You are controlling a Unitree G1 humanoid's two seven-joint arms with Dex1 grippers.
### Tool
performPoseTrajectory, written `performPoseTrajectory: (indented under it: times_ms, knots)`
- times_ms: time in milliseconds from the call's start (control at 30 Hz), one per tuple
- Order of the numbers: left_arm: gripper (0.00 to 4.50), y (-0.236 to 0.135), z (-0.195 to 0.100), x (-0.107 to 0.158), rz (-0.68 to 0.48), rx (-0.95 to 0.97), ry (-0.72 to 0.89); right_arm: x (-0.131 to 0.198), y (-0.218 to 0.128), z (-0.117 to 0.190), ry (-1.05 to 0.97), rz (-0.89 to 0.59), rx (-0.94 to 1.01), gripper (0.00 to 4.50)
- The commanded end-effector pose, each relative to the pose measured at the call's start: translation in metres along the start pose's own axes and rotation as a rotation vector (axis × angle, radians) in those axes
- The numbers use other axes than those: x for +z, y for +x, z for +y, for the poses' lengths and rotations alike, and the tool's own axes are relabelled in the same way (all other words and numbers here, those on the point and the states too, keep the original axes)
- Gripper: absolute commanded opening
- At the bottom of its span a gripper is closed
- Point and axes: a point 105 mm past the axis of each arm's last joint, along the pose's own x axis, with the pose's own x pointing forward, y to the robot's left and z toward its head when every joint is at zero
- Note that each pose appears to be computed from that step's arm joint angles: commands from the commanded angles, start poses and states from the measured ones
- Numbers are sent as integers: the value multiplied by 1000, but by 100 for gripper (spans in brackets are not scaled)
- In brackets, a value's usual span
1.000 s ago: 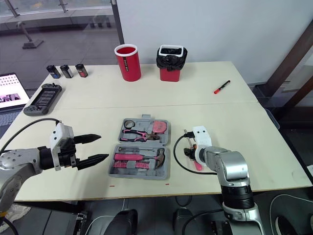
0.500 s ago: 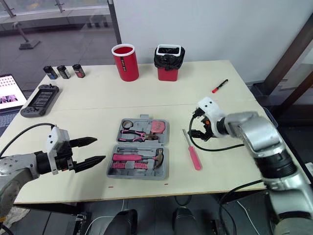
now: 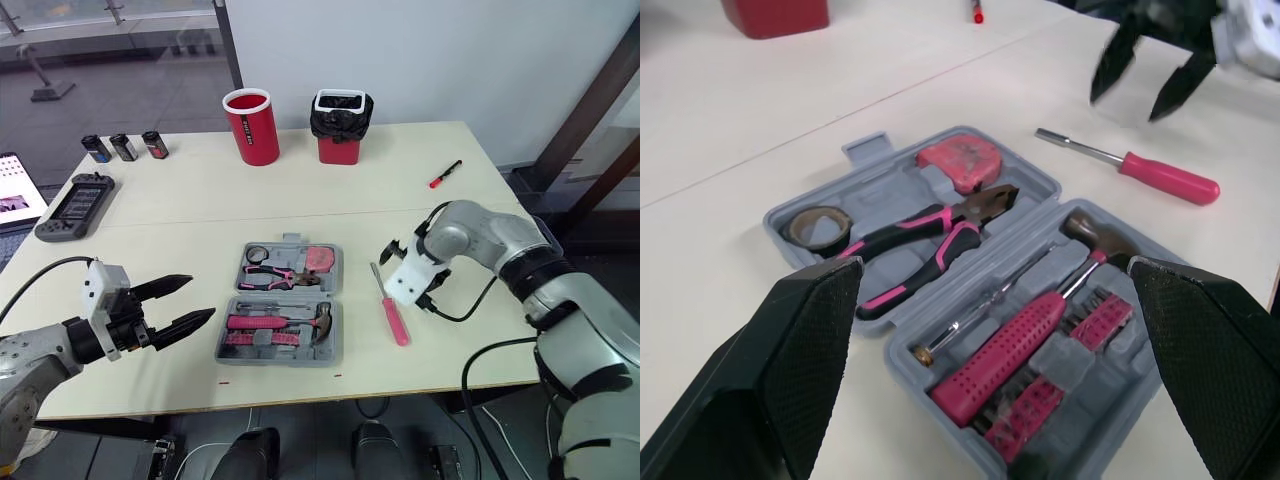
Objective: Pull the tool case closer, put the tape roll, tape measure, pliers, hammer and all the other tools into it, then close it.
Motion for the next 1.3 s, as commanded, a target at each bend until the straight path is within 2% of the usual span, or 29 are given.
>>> performPoseTrajectory:
  times_ms: [33, 333, 433, 667, 833, 1000, 1100, 1233, 1300]
  knots:
    - [450, -4, -2, 9, -21, 21, 43, 1, -3, -1, -155, -12, 1, 445]
    - [450, -9, -4, 8, -13, 47, 39, 10, 12, -16, -315, -51, 52, 445]
    - [450, -9, -4, 8, -11, 49, 37, 10, 14, -22, -355, -42, 72, 362]
    - [450, -9, -3, 6, -1, 46, 33, 16, 13, -24, -398, -80, 103, 6]
    - [450, -7, -4, 6, -2, 40, 31, 15, 15, -18, -380, -81, 121, 6]
    - [450, -3, -4, 7, -4, 30, 33, 3, 9, -26, -301, -28, 98, 6]
    - [450, -3, -4, 7, -2, 27, 34, -5, 4, -32, -170, -5, 90, 85]
    - [450, -2, -3, 6, 0, 23, 35, 8, 3, -25, -246, -37, 58, 279]
    - [450, -1, -3, 6, 2, 21, 36, 14, 8, -19, -249, -55, 68, 279]
